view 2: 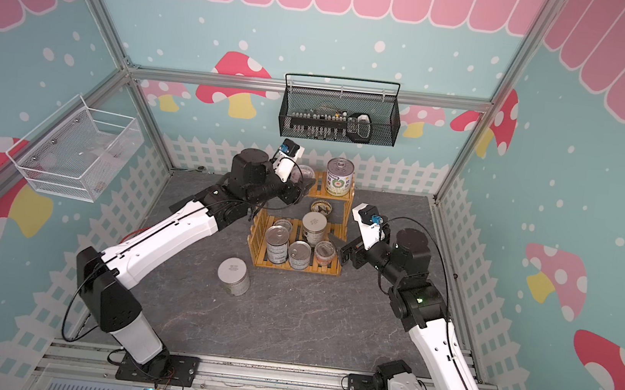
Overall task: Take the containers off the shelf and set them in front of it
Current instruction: 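Pick up a container from the shelf, then place the container at the center of the board.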
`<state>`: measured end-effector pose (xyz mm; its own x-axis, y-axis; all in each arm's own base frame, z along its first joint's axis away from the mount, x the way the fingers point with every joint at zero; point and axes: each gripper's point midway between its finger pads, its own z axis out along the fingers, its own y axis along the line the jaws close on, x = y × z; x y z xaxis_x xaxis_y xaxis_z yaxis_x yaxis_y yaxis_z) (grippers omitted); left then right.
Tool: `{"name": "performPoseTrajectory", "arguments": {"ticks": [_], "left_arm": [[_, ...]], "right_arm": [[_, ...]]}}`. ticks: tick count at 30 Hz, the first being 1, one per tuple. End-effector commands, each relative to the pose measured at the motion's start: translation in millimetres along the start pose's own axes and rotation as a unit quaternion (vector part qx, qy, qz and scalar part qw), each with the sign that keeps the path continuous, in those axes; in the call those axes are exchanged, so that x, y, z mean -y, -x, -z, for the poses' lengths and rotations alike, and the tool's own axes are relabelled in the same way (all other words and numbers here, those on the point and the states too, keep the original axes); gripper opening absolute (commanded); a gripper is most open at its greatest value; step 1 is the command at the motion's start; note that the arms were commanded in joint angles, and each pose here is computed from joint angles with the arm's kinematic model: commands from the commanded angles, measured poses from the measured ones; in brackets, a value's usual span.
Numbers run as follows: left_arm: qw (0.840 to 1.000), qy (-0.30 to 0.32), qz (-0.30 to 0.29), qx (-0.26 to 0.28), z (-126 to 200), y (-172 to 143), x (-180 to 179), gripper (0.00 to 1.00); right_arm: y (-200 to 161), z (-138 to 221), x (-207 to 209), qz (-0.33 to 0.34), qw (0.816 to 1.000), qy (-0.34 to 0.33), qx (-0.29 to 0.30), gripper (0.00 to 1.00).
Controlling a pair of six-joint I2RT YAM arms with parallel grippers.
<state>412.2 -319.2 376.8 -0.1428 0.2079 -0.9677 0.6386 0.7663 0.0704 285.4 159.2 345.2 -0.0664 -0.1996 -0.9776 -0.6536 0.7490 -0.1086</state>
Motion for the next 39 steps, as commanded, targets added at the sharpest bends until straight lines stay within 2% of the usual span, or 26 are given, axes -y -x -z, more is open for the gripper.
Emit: {"name": "performPoseTrajectory", "arguments": {"ticks": [1, 4, 9, 18, 22, 26, 32, 39], "left_arm": [[1.000, -0.002, -0.004, 0.025, 39, 13, 20, 0.73], [1.000, -0.013, 0.011, 0.021, 66, -6, 43, 0.73], [0.998, -0.012, 0.056, 0.001, 104, -58, 77, 0.71], [0.985, 0.058, 0.147, -0.066, 126, -182, 108, 0.70], [0.977, 0.093, 0.177, -0.080, 123, -226, 104, 0.67], [0.972, 0.124, 0.178, -0.088, 113, -259, 98, 0.67], [0.967, 0.145, 0.182, -0.099, 89, -289, 97, 0.67], [0.966, 0.169, 0.168, -0.105, 69, -307, 95, 0.67]], "right_arm": [[13, 2, 0, 0.008, 1.000, 0.002, 0.017, 0.99], [12, 1, 0, 0.009, 1.000, 0.003, 0.015, 0.99], [10, -2, 1, 0.009, 1.000, 0.005, 0.013, 0.99], [3, -8, 0, 0.007, 1.000, 0.011, 0.007, 0.99], [0, -10, 0, 0.007, 1.000, 0.013, 0.004, 0.99], [-4, -11, -1, 0.006, 1.000, 0.015, 0.002, 0.99], [-6, -11, -2, 0.007, 1.000, 0.016, 0.002, 0.99], [-8, -9, -3, 0.008, 1.000, 0.015, 0.003, 0.99]]}}
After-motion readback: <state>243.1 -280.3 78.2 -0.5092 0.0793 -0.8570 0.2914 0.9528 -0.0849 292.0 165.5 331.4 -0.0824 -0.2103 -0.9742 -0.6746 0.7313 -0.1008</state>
